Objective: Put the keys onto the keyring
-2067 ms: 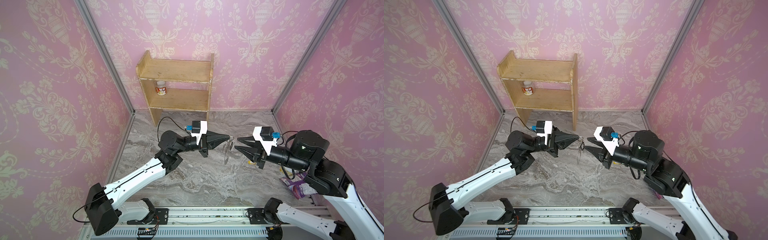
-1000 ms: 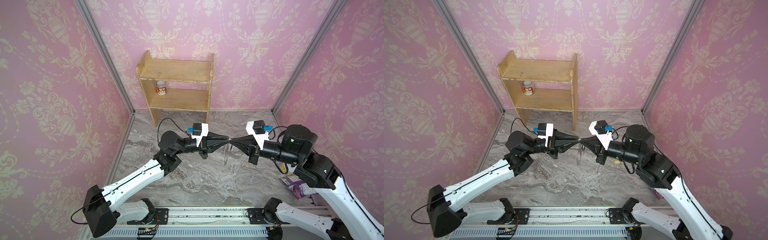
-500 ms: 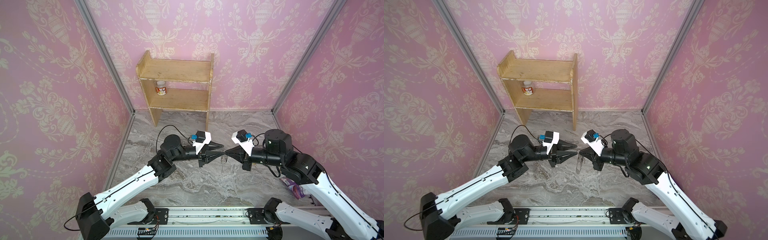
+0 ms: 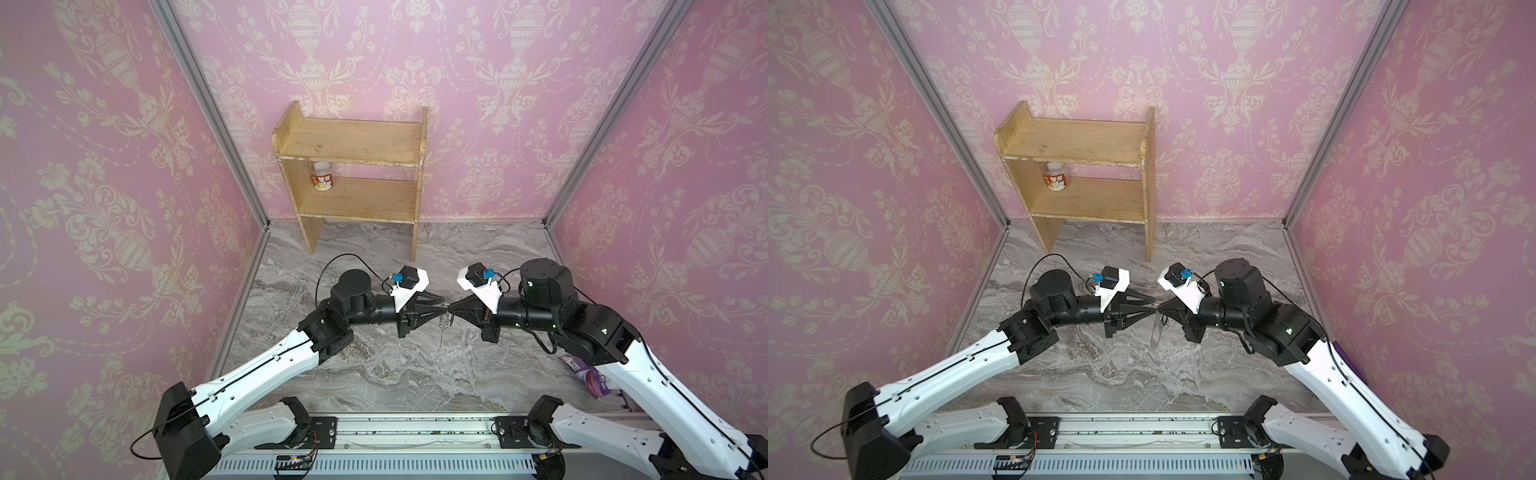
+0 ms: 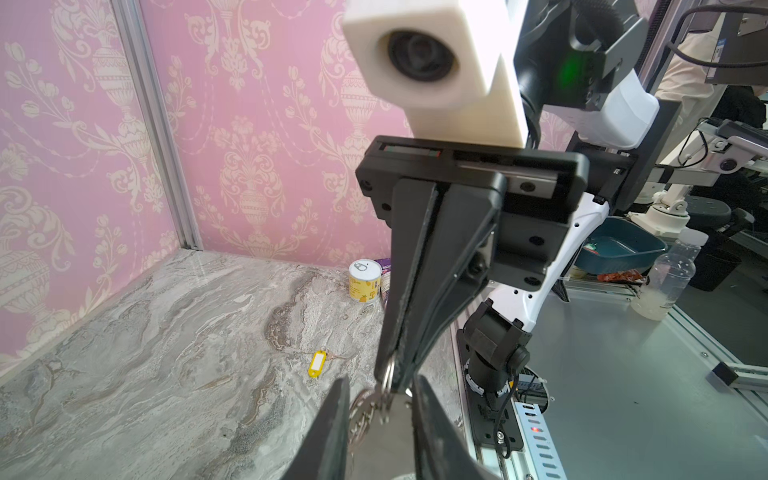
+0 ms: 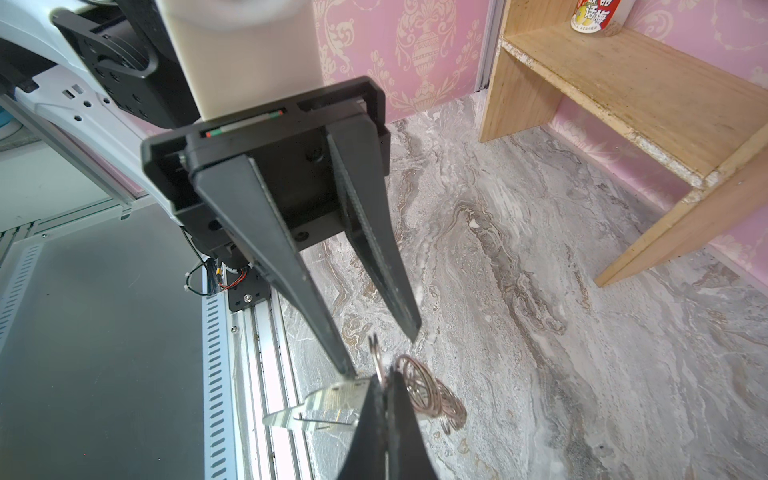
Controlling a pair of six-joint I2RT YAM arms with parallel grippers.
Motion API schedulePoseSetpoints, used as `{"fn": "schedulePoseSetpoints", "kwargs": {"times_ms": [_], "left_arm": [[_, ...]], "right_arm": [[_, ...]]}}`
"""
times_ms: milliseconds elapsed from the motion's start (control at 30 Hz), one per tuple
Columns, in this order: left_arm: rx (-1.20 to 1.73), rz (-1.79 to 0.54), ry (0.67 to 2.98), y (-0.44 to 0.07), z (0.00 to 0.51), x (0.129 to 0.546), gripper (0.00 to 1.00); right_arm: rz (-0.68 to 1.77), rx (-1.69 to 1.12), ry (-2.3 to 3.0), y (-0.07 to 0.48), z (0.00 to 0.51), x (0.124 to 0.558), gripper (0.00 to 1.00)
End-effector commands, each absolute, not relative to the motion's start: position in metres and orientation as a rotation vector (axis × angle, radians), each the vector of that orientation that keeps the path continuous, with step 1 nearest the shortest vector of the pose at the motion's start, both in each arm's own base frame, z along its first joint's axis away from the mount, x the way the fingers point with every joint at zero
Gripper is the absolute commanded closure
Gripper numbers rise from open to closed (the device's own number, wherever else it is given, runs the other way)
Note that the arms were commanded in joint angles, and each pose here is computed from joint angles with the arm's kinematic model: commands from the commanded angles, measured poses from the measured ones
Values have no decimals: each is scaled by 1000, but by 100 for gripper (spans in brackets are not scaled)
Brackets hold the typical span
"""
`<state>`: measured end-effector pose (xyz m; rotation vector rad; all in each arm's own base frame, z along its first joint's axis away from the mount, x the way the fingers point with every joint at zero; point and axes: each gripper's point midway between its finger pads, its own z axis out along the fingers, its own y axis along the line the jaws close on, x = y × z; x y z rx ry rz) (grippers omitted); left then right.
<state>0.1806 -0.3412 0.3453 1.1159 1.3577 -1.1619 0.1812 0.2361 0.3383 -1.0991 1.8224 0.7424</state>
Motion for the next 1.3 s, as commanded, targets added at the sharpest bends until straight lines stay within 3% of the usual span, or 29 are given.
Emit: {"fn": "schedulePoseSetpoints", "kwargs": {"times_ms": [0, 367, 967, 1167, 1267], "left_arm": [[1145, -1158, 1347, -348, 350, 178, 75], [1172, -1164, 1342, -353, 351, 175, 87], [1167, -1183, 1332, -354, 353, 173, 80], [1165, -1174, 1342, -355, 351, 175, 98], [1160, -1163, 1343, -354, 351, 175, 100]], "right_arm": [[730, -1126, 1787, 237, 346, 179, 100], [703, -1158, 1795, 238, 344, 181, 100], [682, -1166, 1811, 237, 340, 183, 100], [688, -1166, 1805, 238, 342, 182, 100], [691, -1161, 1798, 238, 345, 182, 100]]}}
